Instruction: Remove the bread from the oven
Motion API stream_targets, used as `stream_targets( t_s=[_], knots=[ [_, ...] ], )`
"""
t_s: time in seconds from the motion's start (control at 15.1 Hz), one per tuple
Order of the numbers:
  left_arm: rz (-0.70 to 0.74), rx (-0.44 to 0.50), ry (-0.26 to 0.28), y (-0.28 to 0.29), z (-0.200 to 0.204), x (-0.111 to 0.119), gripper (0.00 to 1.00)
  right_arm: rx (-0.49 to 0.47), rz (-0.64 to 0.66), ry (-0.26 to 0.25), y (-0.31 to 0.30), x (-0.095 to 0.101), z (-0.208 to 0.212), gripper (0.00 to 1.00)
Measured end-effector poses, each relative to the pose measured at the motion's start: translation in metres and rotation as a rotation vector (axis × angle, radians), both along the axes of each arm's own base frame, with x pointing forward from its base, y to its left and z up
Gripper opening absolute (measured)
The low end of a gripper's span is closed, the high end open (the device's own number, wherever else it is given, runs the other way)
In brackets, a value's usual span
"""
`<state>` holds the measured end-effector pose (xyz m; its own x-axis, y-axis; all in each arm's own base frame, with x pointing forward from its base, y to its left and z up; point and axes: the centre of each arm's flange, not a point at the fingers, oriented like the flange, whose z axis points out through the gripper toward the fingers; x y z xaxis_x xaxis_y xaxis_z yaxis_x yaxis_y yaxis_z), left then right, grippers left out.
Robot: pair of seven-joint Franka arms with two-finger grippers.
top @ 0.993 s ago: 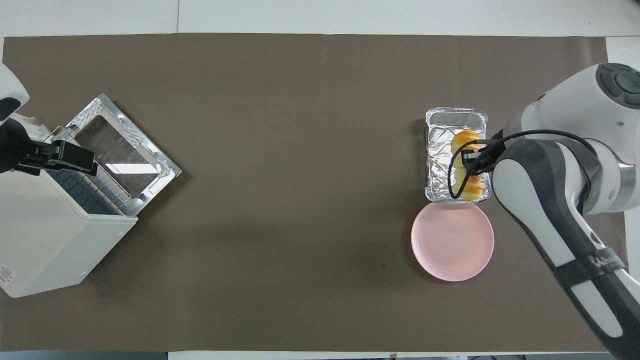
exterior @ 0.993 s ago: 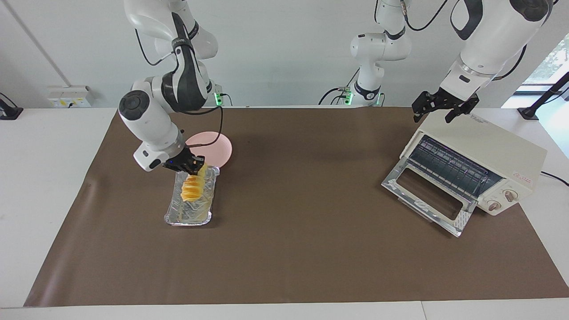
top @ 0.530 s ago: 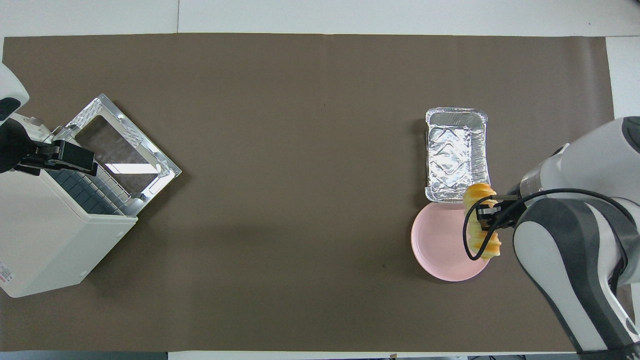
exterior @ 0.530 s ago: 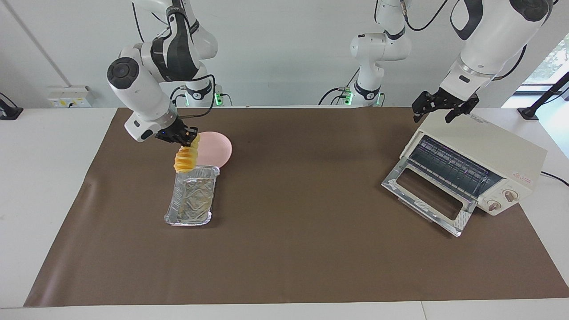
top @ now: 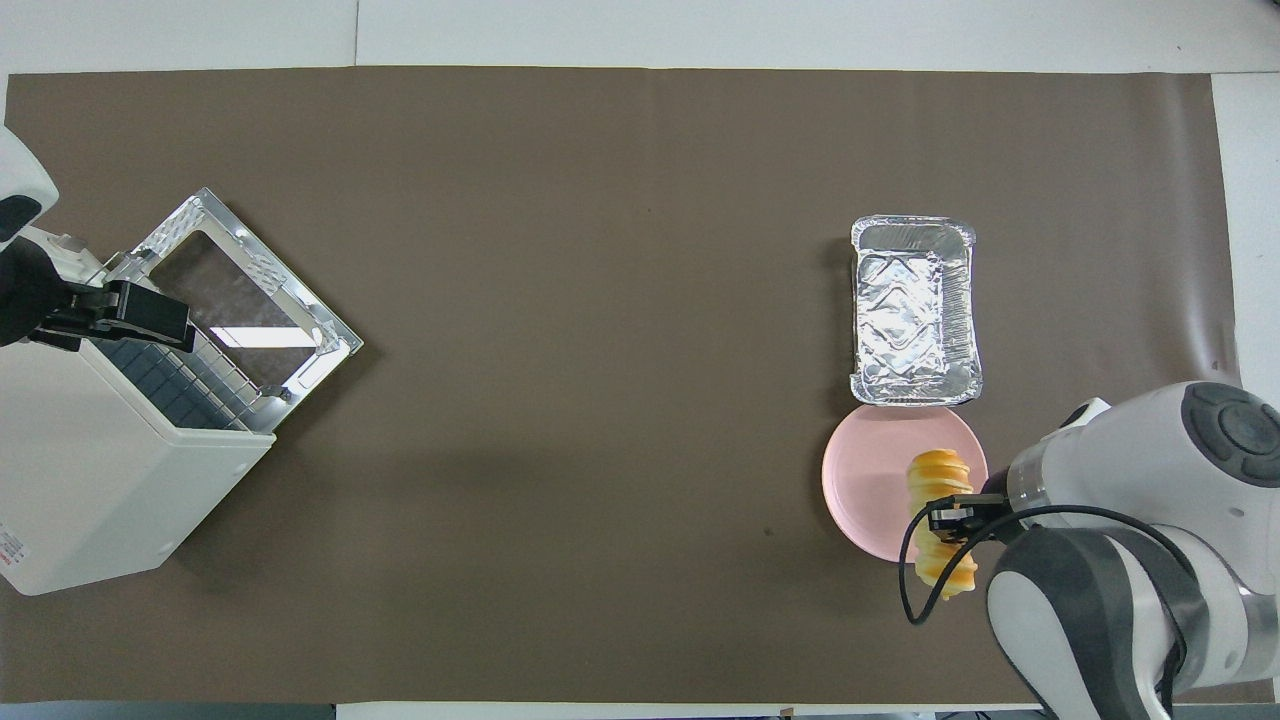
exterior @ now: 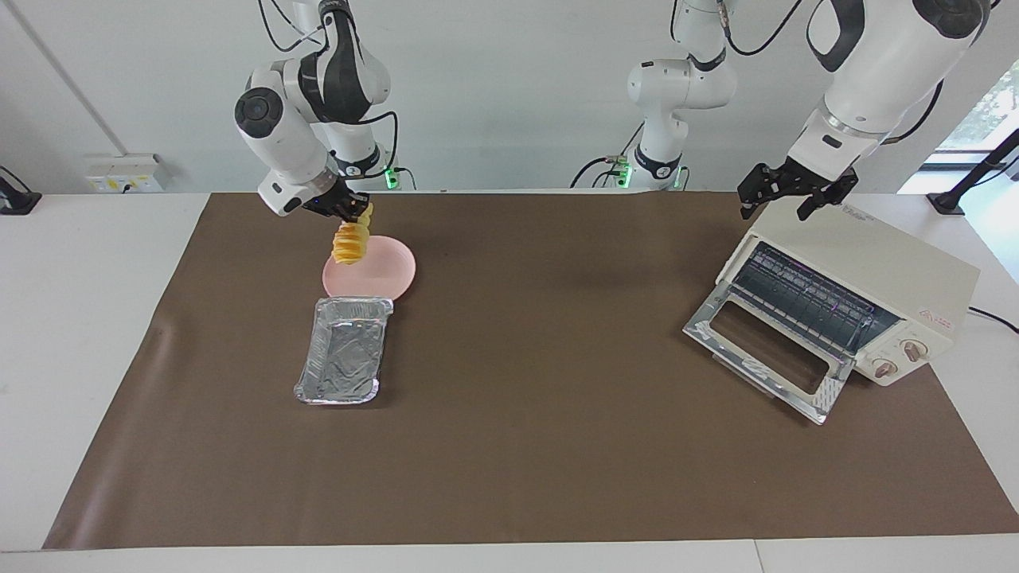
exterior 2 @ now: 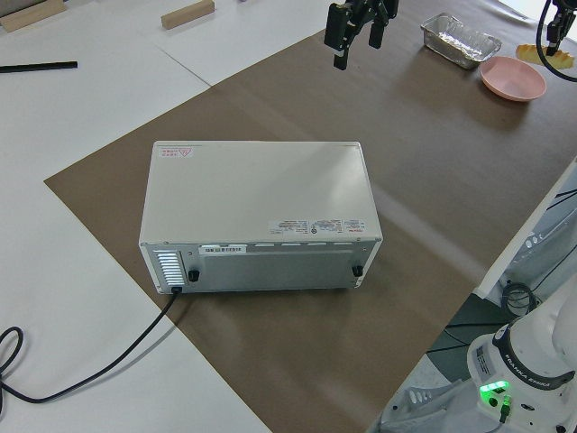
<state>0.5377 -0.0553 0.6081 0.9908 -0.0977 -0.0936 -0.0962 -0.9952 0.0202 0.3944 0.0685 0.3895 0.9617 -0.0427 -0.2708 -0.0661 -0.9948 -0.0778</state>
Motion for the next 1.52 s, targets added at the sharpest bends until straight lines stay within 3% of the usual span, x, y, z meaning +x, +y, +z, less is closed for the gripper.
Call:
stream_targets(
  t_s=[0.33,0.73,0.79,1.06,1.32,1.52],
  knots=[
    [0.0,0.0,0.0,0.0,0.0,0.0,1.0,-0.003,0.019,-0.1,0.014,-0.003,-0.045,0.07],
    [0.0,0.0,0.0,0.0,0.0,0.0,1.0,-0.001,0.009,-0.114,0.016,0.008,-0.071,0.07],
    [0.0,0.0,0.0,0.0,0.0,0.0,1.0,-0.001,0.014,-0.112,0.018,0.008,-0.072,0.13],
    [0.0,0.0,0.0,0.0,0.0,0.0,1.0,0.005,0.015,-0.136,0.02,0.016,-0.061,0.54],
    [0.0,0.0,0.0,0.0,0.0,0.0,1.0,0.031,-0.018,-0.135,-0.004,0.061,0.021,0.96],
    [0.0,0.0,0.0,0.0,0.0,0.0,1.0,0.006,0.008,-0.194,-0.041,0.088,0.097,1.0]
  ],
)
